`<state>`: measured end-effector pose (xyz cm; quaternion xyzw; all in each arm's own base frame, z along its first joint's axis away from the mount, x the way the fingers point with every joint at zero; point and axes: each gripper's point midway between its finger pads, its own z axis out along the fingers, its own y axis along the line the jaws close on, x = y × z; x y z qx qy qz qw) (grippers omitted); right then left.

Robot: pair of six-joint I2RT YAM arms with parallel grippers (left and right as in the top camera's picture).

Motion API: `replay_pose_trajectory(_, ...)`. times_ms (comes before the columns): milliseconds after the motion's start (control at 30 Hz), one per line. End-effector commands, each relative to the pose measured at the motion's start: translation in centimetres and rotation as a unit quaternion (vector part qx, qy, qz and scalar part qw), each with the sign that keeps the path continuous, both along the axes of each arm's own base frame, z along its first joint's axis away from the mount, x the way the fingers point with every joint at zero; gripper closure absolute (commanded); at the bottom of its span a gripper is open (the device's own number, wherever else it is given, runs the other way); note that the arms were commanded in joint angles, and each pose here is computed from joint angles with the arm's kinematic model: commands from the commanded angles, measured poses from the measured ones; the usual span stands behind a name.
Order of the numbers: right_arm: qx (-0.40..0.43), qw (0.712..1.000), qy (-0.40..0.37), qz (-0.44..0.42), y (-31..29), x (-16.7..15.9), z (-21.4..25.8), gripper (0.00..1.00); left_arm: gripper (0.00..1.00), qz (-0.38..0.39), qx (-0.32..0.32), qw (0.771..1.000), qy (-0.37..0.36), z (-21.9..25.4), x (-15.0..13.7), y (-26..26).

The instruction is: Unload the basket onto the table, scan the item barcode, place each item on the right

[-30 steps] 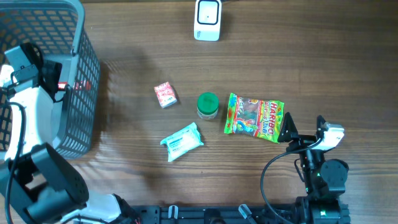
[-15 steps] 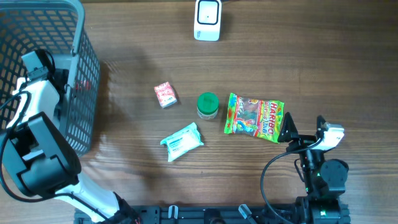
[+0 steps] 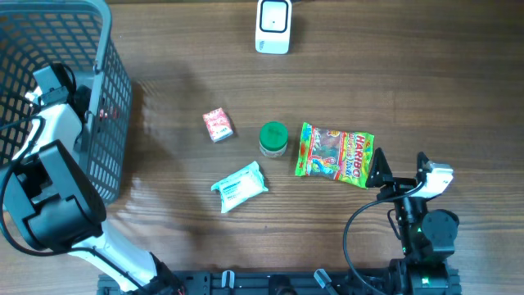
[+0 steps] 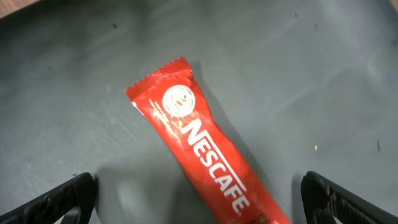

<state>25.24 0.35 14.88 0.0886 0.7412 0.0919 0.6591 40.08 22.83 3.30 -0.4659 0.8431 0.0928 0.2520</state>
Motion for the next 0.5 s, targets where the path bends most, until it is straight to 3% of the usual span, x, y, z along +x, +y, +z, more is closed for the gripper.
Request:
replay_pose_trajectory(0,-0.008,1.000,-0.002,0.006,0.2,0.0,0.1,0.00,0.02,-0.045,-0.025,0.998,0.047,-2.6,-1.0,-1.4)
replay_pose_trajectory(167,-0.008,1.000,-0.002,0.006,0.2,0.0,0.1,0.00,0.09,-0.044,-0.039,0.996,0.074,-3.1,-2.2,-1.9)
replay_pose_trajectory(200,-0.008,1.000,-0.002,0.006,0.2,0.0,0.0,0.00,0.15,-0.044,-0.041,0.995,0.078,-3.2,-2.4,-2.0)
replay_pose_trajectory(267,-0.008,1.000,-0.002,0.006,0.2,0.0,0.1,0.00,0.45,-0.042,-0.049,0.993,0.094,-3.5,-3.3,-2.2)
replay_pose_trajectory(300,-0.008,1.000,-0.002,0.006,0.2,0.0,0.1,0.00,0.54,-0.038,-0.052,0.993,0.101,-3.6,-3.7,-2.3)
replay_pose_trajectory(367,-0.008,1.000,-0.002,0.006,0.2,0.0,0.1,0.00,0.65,-0.006,-0.056,0.991,0.117,-3.8,-4.8,-2.3)
replay_pose_trajectory(467,-0.008,1.000,-0.002,0.005,0.2,0.0,0.1,0.00,0.67,0.008,-0.063,0.990,0.126,-3.9,-5.5,-2.5)
